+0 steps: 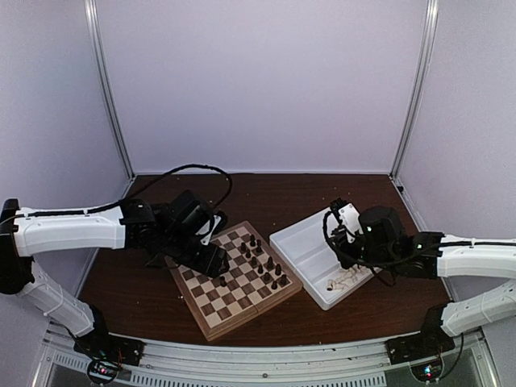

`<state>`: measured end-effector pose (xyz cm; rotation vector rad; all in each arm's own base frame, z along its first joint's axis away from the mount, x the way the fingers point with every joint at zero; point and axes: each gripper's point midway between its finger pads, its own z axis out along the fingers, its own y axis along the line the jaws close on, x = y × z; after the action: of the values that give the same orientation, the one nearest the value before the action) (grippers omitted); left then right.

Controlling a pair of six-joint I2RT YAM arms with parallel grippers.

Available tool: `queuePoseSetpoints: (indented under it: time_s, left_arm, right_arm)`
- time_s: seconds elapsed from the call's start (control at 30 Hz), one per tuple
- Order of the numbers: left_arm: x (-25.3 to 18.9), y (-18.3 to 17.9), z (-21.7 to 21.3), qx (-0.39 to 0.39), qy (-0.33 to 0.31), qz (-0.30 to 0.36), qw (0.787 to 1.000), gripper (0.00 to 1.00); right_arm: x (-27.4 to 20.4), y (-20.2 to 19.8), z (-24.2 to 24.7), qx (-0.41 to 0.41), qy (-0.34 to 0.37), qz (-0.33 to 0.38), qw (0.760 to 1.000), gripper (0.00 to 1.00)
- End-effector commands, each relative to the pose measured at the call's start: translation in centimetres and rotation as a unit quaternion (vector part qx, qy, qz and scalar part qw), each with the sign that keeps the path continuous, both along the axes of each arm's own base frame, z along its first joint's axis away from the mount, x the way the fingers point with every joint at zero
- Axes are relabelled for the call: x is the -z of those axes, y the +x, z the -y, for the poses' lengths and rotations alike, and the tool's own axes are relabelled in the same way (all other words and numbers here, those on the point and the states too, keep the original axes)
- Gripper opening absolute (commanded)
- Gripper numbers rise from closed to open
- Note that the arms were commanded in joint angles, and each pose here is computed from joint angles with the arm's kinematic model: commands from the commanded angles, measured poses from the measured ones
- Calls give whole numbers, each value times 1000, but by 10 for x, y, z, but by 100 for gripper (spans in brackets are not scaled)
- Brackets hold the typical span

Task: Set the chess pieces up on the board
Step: Place the chess piece on the chessboard, then pick up the chess piece from the chessboard.

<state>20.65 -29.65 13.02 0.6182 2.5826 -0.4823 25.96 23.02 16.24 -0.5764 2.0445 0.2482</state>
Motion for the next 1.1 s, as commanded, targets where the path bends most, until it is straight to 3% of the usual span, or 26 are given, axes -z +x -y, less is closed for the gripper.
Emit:
queuePoseSetpoints:
  time_s: [0.0,0.23,0.83,0.9,1.07]
  left_arm:
    - [3,-4,-7,-10,34,-25,999,60]
    - [14,-1,-5,-14,55,-37,998,57]
    - [37,4,9,-4,79,-61,995,45]
    - [39,4,10,-4,81,-64,995,39]
    - [47,4,9,-5,96,-73,993,36]
  right_arm:
    - [1,-1,7,-6,-18,11,1000,30]
    - [13,-2,14,-12,-48,24,998,30]
    - [14,-4,29,9,-28,51,998,32]
    - [13,-4,30,10,-24,55,998,34]
    - [8,-4,32,14,-12,66,998,36]
